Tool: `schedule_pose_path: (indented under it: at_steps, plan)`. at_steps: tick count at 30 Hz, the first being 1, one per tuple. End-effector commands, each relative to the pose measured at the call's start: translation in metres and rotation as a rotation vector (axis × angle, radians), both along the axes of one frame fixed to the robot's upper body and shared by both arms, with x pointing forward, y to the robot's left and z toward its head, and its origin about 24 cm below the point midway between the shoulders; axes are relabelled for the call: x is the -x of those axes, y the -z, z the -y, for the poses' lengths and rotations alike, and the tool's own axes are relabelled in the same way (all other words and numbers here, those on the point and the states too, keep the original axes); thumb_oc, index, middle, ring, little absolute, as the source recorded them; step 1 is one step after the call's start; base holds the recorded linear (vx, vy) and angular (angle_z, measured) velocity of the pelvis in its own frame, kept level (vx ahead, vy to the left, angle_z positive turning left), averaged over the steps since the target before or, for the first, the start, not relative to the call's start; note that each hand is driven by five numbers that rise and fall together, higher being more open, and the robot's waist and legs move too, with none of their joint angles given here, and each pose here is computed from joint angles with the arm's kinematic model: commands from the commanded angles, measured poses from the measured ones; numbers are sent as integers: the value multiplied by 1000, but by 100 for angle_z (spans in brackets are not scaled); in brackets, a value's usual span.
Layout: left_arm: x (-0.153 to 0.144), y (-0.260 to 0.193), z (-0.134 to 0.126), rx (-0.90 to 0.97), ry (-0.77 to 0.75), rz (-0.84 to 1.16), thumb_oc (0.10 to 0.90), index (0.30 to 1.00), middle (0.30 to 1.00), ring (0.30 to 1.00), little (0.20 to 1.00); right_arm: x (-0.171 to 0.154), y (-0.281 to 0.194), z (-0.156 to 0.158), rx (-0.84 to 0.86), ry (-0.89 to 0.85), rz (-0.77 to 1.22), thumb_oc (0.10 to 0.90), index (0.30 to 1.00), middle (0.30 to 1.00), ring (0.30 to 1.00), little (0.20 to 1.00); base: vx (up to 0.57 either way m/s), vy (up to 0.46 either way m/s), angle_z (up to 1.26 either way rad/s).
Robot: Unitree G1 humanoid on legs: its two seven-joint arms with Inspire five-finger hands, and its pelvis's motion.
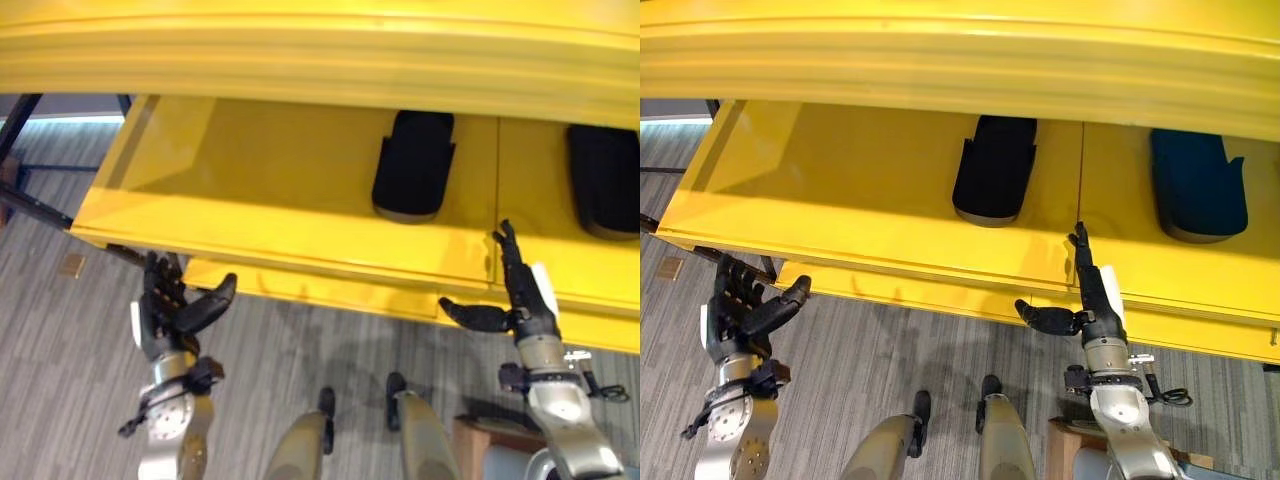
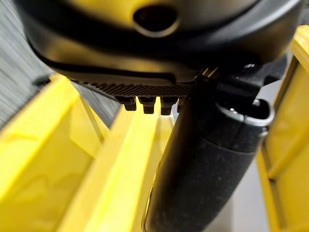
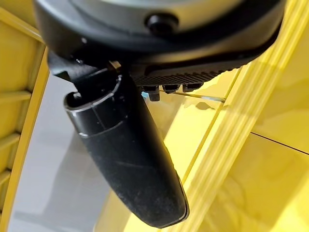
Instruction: Move parts from the plastic box to the shelf.
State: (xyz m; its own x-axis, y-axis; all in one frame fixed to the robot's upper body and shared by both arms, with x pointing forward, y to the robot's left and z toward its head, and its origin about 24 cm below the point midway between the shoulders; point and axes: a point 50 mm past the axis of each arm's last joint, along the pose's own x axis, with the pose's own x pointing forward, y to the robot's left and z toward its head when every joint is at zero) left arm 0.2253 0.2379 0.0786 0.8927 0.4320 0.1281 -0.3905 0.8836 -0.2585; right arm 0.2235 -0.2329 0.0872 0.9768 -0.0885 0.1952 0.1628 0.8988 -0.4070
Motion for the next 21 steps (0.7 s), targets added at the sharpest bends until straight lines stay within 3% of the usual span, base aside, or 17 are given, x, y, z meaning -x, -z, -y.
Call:
schedule_pose_path:
  at_steps: [1,9,21]
  plan:
    - [0,-50,-4,-149,30,255,900,1000,1000,1000,1000,-7,-38,-6,-15,-79,227,900,1000,1000,1000,1000,3,17,-10]
    - [-28,-53,9,-161,95,244,900,1000,1000,1000,1000,-13,-40,-13,-28,-101,233,900,1000,1000,1000,1000,-2,28,-20]
    - [-59,-58,2,-301,50,177,900,1000,1000,1000,1000,-17,-41,-15,-43,-104,239,900,1000,1000,1000,1000,0,33,-17]
